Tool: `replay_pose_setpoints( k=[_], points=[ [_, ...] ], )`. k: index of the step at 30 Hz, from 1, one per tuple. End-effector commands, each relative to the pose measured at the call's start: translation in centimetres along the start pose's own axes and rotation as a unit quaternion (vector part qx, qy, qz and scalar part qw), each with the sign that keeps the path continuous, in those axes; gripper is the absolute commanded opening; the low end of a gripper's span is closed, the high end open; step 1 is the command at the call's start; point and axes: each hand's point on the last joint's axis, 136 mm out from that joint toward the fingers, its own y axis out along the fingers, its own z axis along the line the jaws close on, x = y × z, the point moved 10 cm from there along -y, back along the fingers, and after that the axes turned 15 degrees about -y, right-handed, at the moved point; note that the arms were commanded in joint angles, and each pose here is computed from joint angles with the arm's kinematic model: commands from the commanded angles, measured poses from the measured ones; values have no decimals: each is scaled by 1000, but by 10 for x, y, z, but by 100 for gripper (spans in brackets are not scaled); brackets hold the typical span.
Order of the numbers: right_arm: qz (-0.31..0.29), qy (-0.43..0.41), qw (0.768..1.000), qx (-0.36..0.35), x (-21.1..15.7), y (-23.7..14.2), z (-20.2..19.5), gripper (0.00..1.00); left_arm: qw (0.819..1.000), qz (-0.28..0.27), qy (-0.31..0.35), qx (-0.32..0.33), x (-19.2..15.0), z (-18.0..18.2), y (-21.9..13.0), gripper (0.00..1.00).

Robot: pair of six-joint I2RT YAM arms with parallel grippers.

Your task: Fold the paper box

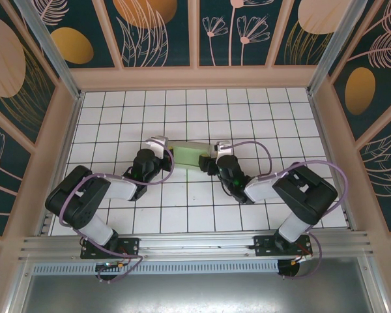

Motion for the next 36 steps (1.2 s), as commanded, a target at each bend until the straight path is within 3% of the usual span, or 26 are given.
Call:
replay_pose_setpoints(
  k=[1, 8, 12, 18, 27, 31, 36],
  points=[
    [-7, -4, 1000, 11, 2, -10, 0, 74, 1000, -10, 13, 4, 0, -2, 2, 0],
    [-10, -43, 997, 67, 1, -26, 7, 91, 1000, -6, 15, 8, -1, -4, 6, 0],
    [-11, -69, 993, 92, 2, -39, 6, 94, 1000, -5, 16, 7, -1, -6, 8, 0],
    [-22, -83, 991, 106, 8, -69, -1, 95, 1000, -4, 17, 8, -2, -6, 8, 0],
    [-79, -47, 992, 89, 62, -94, -19, 91, 1000, -2, 19, 4, -3, -7, 10, 0],
    [-48, 25, 997, 51, 82, -76, -41, 87, 1000, 0, 18, 2, -6, -6, 13, 0],
    [19, 45, 998, 37, 105, -36, -46, 85, 1000, 2, 17, 0, -8, -7, 13, 0]
  ],
)
